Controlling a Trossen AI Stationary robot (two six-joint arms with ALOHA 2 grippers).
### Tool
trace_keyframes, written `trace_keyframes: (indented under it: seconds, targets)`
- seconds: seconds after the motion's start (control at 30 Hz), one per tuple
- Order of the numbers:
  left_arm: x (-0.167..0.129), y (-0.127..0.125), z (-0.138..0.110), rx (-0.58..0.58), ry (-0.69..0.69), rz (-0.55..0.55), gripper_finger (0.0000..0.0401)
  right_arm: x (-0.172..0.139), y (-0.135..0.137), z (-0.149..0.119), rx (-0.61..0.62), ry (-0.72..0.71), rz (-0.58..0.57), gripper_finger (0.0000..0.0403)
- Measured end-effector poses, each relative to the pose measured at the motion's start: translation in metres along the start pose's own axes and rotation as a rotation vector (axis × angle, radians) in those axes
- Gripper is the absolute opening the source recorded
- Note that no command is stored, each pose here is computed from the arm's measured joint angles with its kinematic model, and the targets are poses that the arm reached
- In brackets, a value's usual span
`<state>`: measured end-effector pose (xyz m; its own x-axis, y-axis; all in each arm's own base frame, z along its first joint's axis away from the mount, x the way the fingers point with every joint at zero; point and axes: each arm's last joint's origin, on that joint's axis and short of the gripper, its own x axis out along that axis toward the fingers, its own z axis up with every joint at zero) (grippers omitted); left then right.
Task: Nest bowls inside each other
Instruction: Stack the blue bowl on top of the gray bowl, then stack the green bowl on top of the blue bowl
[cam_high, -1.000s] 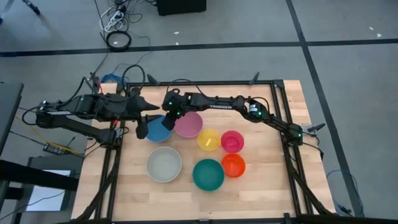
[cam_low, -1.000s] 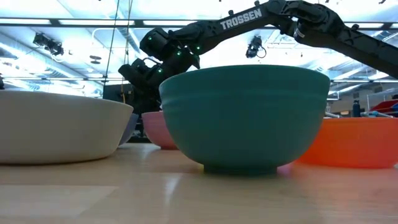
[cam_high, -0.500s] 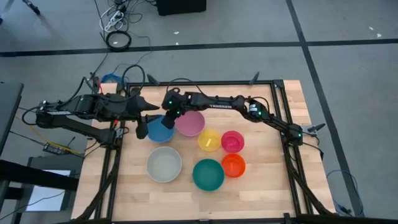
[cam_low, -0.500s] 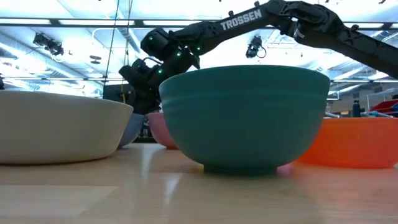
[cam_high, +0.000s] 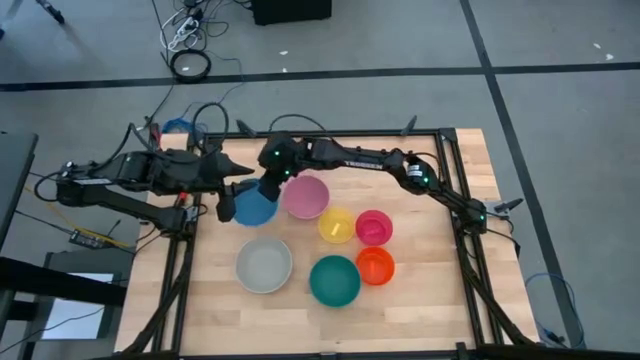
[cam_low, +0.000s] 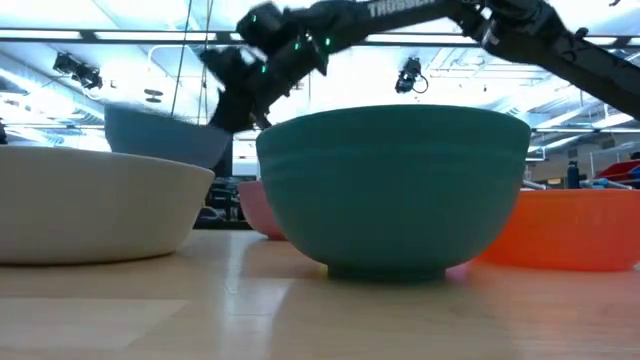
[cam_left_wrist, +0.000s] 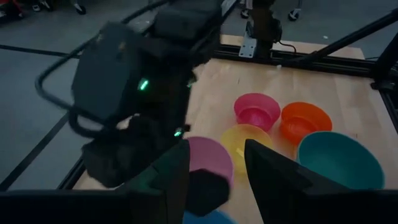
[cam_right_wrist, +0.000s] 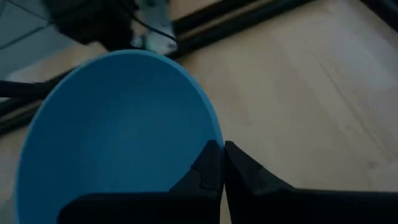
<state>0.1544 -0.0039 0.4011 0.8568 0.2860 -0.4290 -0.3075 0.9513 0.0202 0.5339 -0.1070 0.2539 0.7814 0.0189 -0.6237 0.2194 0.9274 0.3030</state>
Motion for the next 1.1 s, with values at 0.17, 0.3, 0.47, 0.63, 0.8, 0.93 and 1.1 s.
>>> trace_keyframes:
  seconds: [0.17,0.3,0.47,0.63,0.8,0.93,1.1]
  targets:
    - [-0.002,0.001,0.000,-0.002,-0.006,0.001,0.0163,-0.006,0.037,-0.011,-0.048,0.081,0.052,0.0000]
    - [-0.002,0.001,0.000,-0.002,-0.007,0.001,0.0163,-0.003,0.076,-0.030,-0.116,0.151,0.074,0.0000]
    - [-0.002,0.001,0.000,0.000,-0.007,0.000,0.0163,-0.002,0.107,-0.046,-0.181,0.170,0.001,0.0000]
    - [-0.002,0.001,0.000,0.000,-0.007,0.000,0.0163,0.001,0.122,-0.058,-0.207,0.198,-0.031,0.0035]
    - [-0.002,0.001,0.000,0.001,-0.007,0.000,0.0163,0.006,0.125,-0.068,-0.172,0.228,-0.052,0.0109]
    - [-0.002,0.001,0.000,0.002,-0.003,0.001,0.0163,0.004,0.123,-0.070,-0.158,0.259,-0.066,0.0157]
    - [-0.002,0.001,-0.003,0.007,0.019,0.004,0.0163,-0.018,0.118,-0.077,-0.160,0.420,-0.141,0.0185]
